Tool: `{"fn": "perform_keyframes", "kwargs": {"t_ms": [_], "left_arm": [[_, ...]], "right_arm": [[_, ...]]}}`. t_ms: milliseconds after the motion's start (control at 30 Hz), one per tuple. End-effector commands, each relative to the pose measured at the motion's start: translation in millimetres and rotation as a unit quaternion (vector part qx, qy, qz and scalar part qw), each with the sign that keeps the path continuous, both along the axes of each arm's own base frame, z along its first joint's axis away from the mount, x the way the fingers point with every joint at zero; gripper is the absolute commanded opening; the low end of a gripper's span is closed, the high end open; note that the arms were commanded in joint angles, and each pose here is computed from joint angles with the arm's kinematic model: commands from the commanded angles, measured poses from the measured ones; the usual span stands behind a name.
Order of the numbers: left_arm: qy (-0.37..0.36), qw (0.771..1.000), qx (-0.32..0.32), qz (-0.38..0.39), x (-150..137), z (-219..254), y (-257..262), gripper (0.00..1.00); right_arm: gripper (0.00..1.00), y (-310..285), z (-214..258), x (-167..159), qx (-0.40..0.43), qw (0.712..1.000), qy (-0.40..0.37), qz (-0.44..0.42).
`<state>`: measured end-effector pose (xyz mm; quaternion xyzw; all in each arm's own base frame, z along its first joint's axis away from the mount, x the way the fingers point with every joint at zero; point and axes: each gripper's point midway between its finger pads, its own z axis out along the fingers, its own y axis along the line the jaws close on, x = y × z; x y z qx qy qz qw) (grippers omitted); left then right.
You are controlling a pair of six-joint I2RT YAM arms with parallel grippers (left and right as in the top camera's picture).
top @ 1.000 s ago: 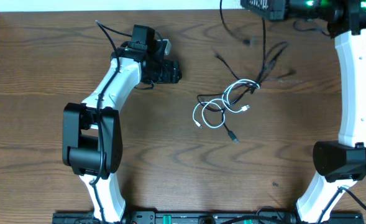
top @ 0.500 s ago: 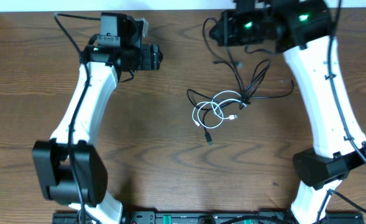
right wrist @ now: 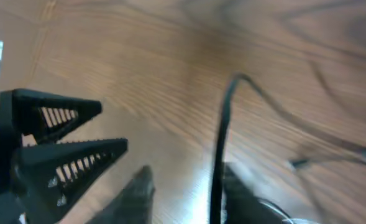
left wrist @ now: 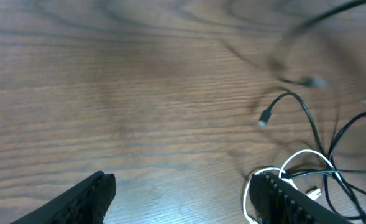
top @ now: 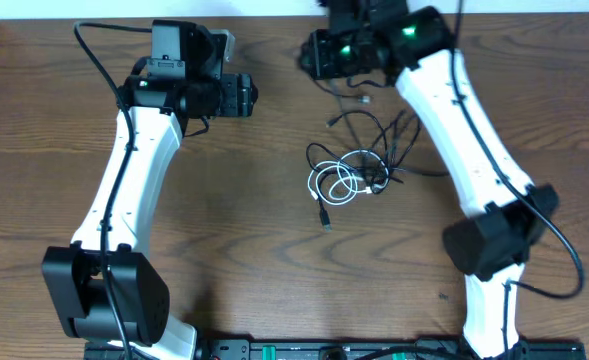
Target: Untangle cables
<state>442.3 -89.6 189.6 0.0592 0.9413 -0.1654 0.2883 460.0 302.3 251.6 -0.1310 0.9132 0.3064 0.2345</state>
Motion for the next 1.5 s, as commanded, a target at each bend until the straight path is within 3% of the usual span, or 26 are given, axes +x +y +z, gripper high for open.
{"fn": "perform_keyframes", "kwargs": {"t_ms": [0, 33, 133, 367, 600, 867, 1267, 1467], "left_arm": [[-0.010, 1.000, 0.011, 0.005, 0.7, 7.7, 11.5, 0.74], [-0.006, 1.000, 0.011, 0.006, -0.8, 6.5, 12.8, 0.74], [-0.003, 1.000, 0.010, 0.004, -2.2, 5.9, 12.0, 0.74], [0.000, 0.995, -0.070, -0.073, -14.9, 16.6, -29.9, 0.74], [0.060, 0.987, -0.070, -0.130, -50.1, -0.9, -77.3, 0.74], [0.163, 0.980, -0.018, -0.116, -89.7, -60.6, -98.0, 0.73], [0.227, 0.965, 0.082, -0.101, -103.2, -128.7, -102.8, 0.66], [0.253, 0.958, 0.090, -0.101, -110.7, -141.7, -100.2, 0.64]], "right_arm": [[0.67, 27.3, 9.3, -18.9, 0.050, 0.994, -0.009, 0.095], [0.85, 21.2, 6.8, -14.1, 0.039, 0.996, -0.012, 0.082], [0.95, 6.4, 10.6, -6.8, 0.035, 0.997, -0.015, 0.065], [0.96, -66.7, 20.0, 12.6, 0.027, 1.000, 0.002, -0.006], [0.97, -132.7, 5.2, 17.5, -0.001, 0.998, 0.034, -0.044], [0.99, -160.1, -5.9, 18.7, -0.043, 0.995, 0.043, -0.072], [0.99, -164.0, -10.0, 15.9, -0.057, 0.994, 0.049, -0.074], [0.99, -164.1, -10.4, 15.9, -0.057, 0.994, 0.049, -0.074]]}}
